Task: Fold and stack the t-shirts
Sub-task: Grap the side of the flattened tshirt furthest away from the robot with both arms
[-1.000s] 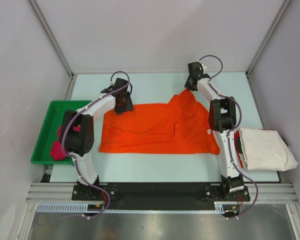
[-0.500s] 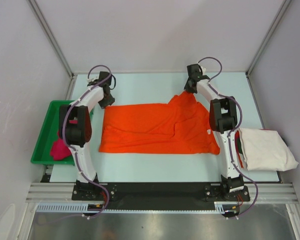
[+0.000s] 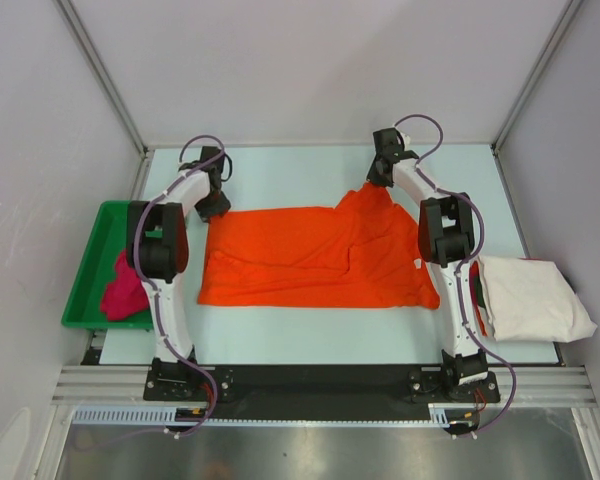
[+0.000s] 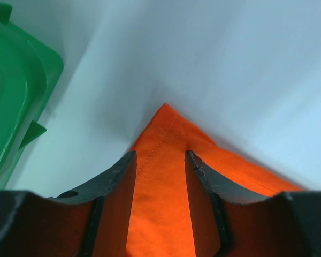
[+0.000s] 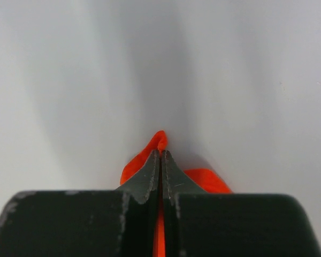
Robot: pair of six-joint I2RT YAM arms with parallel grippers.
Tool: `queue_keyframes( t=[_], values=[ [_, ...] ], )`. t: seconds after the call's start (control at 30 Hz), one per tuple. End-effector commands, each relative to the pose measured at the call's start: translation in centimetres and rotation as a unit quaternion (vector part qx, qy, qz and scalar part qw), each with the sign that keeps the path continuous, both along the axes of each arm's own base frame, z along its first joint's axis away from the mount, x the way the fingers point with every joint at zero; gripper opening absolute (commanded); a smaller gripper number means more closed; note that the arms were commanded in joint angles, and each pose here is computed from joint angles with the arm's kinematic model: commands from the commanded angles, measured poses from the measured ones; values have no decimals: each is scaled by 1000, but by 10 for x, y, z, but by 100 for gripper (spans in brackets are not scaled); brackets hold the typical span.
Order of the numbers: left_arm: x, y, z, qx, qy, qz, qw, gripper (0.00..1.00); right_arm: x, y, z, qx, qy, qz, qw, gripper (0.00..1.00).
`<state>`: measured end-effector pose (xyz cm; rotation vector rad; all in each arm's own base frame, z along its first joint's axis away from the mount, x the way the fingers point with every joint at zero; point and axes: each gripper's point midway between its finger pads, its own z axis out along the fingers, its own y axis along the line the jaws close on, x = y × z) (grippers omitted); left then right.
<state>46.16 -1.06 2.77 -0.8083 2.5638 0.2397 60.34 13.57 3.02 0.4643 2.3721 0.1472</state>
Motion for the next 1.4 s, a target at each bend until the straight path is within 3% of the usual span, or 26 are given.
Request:
queue_keyframes(
  t=[0.0, 0.23, 0.53, 0.7, 0.77, 1.03, 1.37],
  values=[
    [26, 0, 16, -4, -32, -17, 999, 49, 5, 11, 42, 17, -38, 8, 999, 0],
    [40, -4, 17, -27, -49, -37, 998, 52, 6, 13, 41, 16, -39, 9, 999, 0],
    [31, 7, 4, -28, -24, -16, 999, 47, 5, 12, 41, 16, -38, 9, 999, 0],
    [24, 13, -2, -28, -14, -4, 999, 37, 5, 11, 40, 11, -37, 7, 999, 0],
    [24, 13, -5, -31, -12, -5, 999, 25, 4, 11, 39, 9, -35, 7, 999, 0],
    [20, 13, -7, -31, -5, -8, 999, 1, 2, 7, 44, 5, -37, 4, 999, 0],
    [26, 10, 49, -40, -79, -19, 996, 0, 3, -6, 105, -7, -90, -16, 996, 0]
  ],
)
